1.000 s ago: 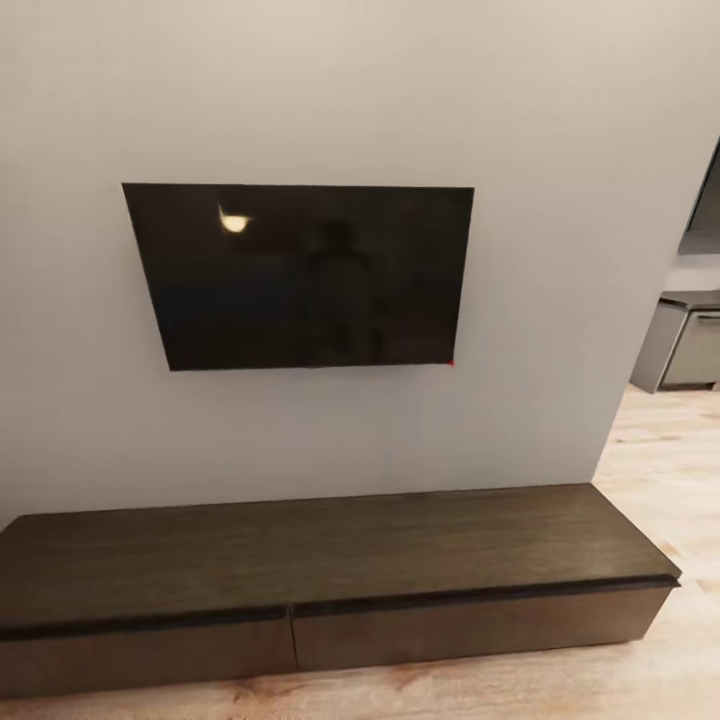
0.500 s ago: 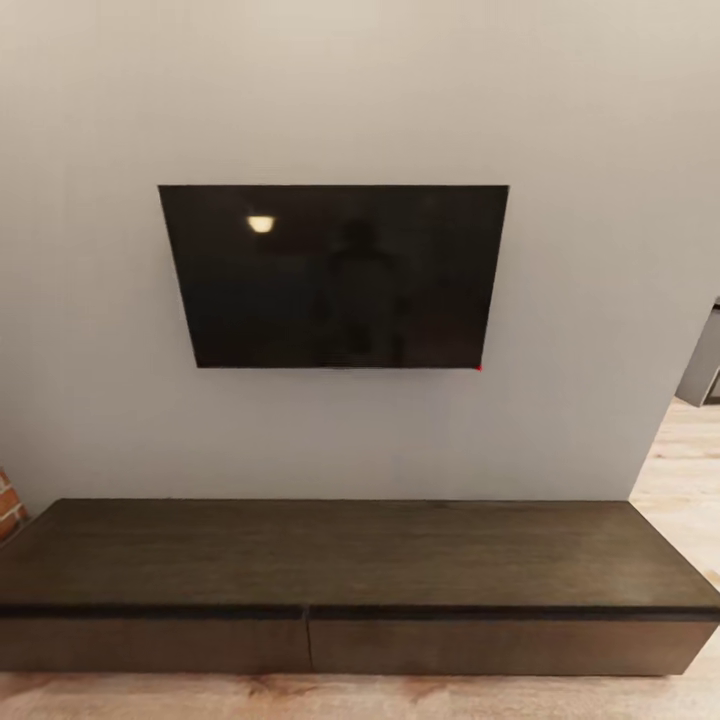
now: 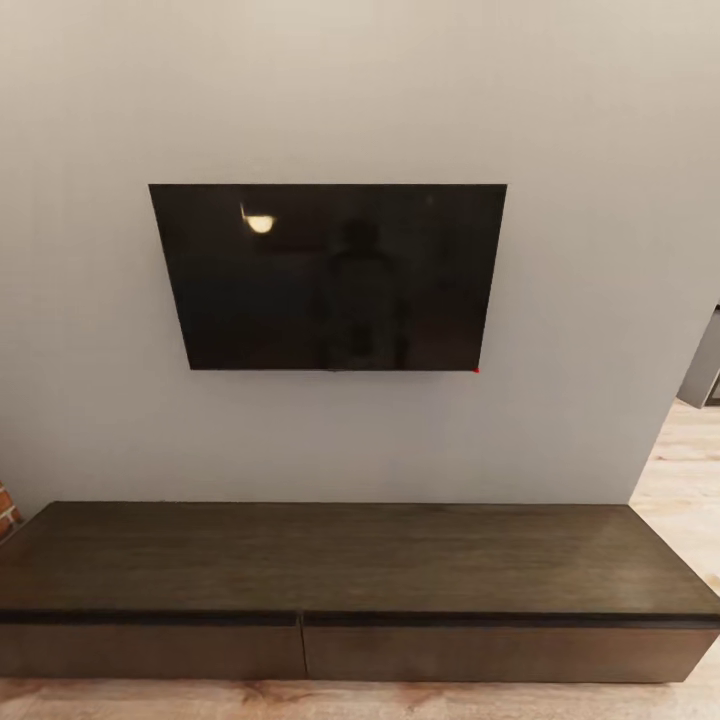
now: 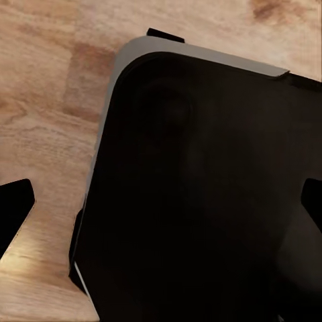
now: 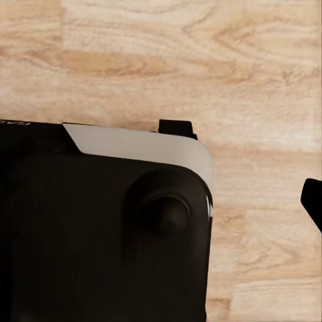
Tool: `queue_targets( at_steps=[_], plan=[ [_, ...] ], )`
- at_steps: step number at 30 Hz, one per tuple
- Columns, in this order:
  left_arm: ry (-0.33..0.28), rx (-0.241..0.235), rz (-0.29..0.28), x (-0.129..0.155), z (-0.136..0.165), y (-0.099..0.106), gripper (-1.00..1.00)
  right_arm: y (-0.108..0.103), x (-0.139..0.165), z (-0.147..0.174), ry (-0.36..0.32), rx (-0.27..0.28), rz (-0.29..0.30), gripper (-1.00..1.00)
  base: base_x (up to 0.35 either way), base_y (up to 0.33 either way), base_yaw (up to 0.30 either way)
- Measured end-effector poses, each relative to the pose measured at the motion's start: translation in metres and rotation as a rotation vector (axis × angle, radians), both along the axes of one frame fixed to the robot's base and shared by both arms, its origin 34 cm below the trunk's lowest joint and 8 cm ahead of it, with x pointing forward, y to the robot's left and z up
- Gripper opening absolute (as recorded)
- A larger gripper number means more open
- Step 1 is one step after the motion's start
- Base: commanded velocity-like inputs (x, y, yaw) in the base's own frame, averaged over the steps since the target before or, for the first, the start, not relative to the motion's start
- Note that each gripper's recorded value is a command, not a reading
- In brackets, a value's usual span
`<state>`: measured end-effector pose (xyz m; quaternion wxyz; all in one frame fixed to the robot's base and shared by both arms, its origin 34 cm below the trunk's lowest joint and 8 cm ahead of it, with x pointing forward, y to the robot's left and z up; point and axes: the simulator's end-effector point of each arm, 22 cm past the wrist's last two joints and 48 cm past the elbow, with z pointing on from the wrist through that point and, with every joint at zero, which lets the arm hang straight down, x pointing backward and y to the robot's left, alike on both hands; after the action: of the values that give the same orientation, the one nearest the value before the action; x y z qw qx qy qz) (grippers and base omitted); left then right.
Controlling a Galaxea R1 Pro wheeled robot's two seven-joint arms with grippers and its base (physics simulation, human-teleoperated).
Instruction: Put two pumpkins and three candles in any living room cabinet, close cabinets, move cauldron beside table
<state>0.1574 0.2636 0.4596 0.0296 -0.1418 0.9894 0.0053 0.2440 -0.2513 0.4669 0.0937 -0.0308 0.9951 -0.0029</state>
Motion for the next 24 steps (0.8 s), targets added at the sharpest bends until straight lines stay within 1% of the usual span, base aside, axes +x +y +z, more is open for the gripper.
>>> queue_targets(
  at_steps=[3,5,19,24],
  plan=[
    [-0.004,0.012,-0.005,0.0030,0.0003,0.0093,1.00,0.0005,0.0047,0.0009,-0.011,-0.001,-0.002,1.00,0.000,0.000,0.000],
    [-0.005,0.014,-0.006,0.0038,0.0003,0.0106,1.00,0.0008,0.0059,0.0012,-0.015,0.000,-0.003,1.00,0.000,0.000,0.000],
    [-0.005,0.016,-0.010,0.0044,0.0004,0.0122,1.00,0.0023,0.0073,0.0015,-0.019,0.003,-0.008,1.00,0.000,0.000,0.000],
    [-0.009,0.012,-0.012,0.0075,0.0004,0.0118,1.00,-0.0017,0.0094,0.0018,-0.022,-0.003,-0.015,1.00,0.000,0.000,0.000]
  ],
)
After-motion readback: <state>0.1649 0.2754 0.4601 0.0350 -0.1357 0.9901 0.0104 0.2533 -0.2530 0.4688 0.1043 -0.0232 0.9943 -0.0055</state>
